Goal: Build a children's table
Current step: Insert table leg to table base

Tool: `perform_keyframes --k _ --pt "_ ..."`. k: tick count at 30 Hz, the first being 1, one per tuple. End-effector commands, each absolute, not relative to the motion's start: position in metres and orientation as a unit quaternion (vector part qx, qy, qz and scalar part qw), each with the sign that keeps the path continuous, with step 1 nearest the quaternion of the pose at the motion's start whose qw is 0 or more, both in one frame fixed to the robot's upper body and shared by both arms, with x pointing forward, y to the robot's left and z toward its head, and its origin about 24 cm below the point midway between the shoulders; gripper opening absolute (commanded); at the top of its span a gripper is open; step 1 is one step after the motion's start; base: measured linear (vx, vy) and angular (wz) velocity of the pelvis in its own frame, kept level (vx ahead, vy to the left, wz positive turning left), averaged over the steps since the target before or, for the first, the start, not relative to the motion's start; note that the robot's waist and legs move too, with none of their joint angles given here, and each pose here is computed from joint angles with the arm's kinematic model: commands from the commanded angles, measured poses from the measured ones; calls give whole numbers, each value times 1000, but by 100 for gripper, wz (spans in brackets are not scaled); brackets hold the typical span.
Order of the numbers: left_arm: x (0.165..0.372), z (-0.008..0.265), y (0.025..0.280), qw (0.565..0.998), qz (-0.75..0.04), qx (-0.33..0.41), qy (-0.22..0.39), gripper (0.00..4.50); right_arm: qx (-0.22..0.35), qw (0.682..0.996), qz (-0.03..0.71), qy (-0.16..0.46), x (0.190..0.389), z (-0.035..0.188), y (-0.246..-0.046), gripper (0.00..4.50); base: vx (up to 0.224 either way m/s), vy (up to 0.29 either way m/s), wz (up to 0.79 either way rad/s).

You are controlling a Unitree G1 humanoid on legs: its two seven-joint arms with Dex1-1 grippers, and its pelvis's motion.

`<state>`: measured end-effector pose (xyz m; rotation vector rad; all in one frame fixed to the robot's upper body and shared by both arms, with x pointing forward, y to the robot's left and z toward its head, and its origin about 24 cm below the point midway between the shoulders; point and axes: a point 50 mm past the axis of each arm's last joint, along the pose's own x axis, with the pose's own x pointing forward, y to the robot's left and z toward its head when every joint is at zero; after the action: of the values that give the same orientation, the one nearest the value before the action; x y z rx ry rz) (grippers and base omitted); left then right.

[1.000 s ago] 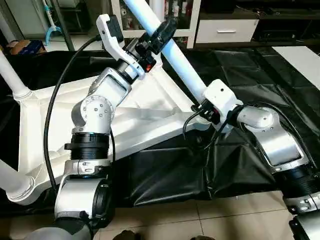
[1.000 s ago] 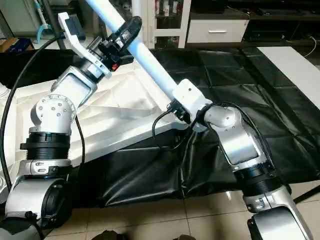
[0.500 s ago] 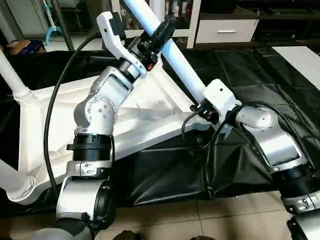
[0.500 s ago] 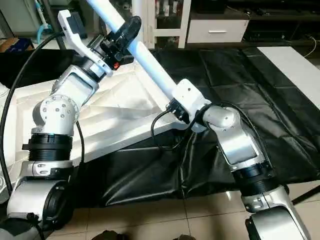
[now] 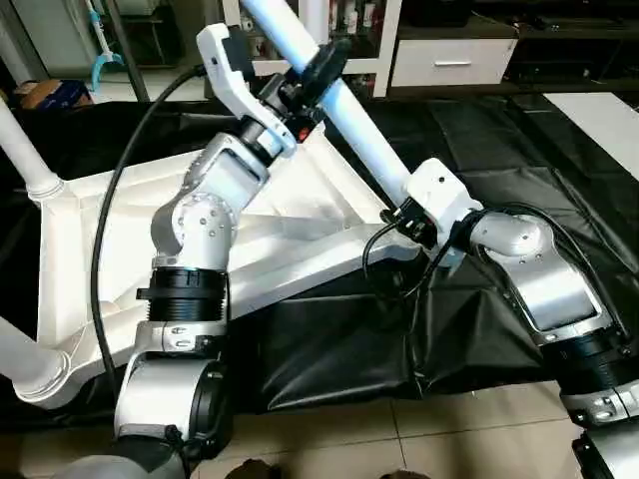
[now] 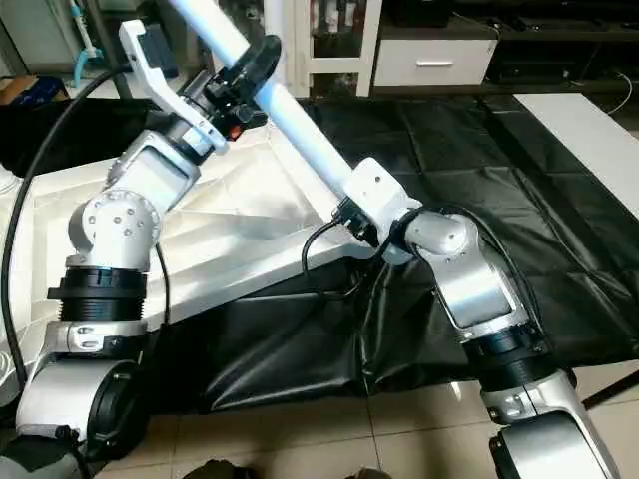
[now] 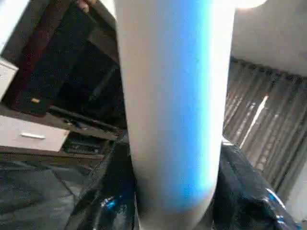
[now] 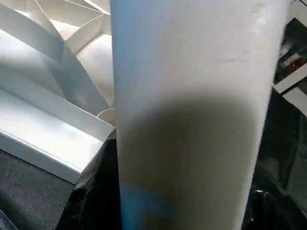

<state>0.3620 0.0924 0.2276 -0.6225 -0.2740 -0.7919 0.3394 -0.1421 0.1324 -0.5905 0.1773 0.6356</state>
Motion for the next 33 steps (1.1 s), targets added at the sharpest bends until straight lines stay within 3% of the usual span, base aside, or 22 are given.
perform_keyframes --k 1,10,13,19,25,28,33 --pt "363 229 94 872 -372 -290 -132 167 -285 909 298 65 343 144 -143 183 0 0 0" --pt "364 232 97 872 -368 -292 -141 159 -277 911 302 50 344 147 -140 183 0 0 0" --pt "364 235 98 873 -365 -285 -151 159 -272 910 312 20 343 153 -136 253 0 0 0" --pt "366 242 103 887 -342 -261 -170 154 -287 914 282 -52 340 171 -136 306 0 0 0" --pt "377 250 121 918 -250 -248 -183 154 -315 910 226 -146 327 184 -143 349 0 0 0" --pt "381 256 130 920 -224 -259 -192 154 -304 910 233 -157 317 180 -144 373 0 0 0" --pt "384 283 149 901 -207 -320 -210 154 -305 901 292 -100 287 138 -140 393 0 0 0"
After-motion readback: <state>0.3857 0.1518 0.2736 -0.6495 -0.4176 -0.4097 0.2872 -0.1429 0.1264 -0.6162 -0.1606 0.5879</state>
